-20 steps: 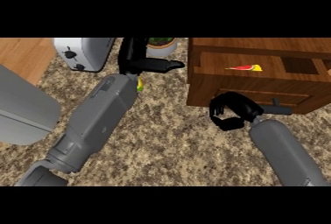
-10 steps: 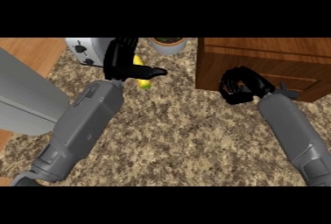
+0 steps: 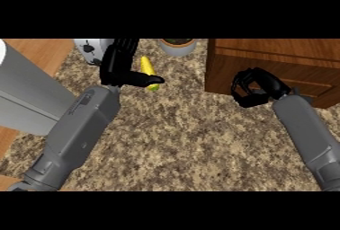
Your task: Pick up the cup, place it into the drawer and close the drawer
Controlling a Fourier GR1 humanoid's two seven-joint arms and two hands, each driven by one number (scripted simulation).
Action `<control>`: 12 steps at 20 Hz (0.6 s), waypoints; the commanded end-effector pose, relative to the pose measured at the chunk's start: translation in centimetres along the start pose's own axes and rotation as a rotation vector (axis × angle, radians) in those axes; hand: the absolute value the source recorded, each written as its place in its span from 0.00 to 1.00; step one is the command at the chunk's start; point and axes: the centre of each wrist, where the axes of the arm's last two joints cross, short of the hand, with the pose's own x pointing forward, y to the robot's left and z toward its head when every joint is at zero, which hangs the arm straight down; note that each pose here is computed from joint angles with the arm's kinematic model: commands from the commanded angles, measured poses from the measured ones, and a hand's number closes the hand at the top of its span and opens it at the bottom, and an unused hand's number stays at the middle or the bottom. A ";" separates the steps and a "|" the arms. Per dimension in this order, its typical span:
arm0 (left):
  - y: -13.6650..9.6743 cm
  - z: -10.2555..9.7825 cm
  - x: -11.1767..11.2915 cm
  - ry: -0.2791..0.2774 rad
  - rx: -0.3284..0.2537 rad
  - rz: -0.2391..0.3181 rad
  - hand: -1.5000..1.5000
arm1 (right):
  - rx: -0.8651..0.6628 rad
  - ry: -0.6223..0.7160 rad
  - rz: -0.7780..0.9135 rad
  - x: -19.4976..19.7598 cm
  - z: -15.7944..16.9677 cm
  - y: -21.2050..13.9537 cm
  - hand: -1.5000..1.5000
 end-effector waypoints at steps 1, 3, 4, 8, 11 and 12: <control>0.9 0.7 -0.1 0.001 -0.022 -0.005 0.00 | -0.245 0.006 0.102 4.2 0.0 -8.2 1.00; 0.2 0.3 0.1 0.007 -0.033 0.011 0.00 | -0.235 -0.002 0.098 4.6 -0.1 -8.4 1.00; 0.9 0.6 0.1 0.010 -0.028 0.011 0.00 | -0.249 -0.015 0.094 4.7 0.5 -9.1 1.00; 0.6 0.4 0.4 0.002 -0.045 0.033 0.00 | -0.235 -0.021 0.063 4.7 0.7 -9.2 1.00; 1.2 1.0 0.1 0.016 -0.032 0.027 0.00 | -0.228 -0.010 0.054 4.4 1.4 -9.9 1.00; 1.3 0.9 0.2 0.006 -0.035 0.028 0.00 | -0.229 -0.035 0.032 4.6 1.3 -9.9 1.00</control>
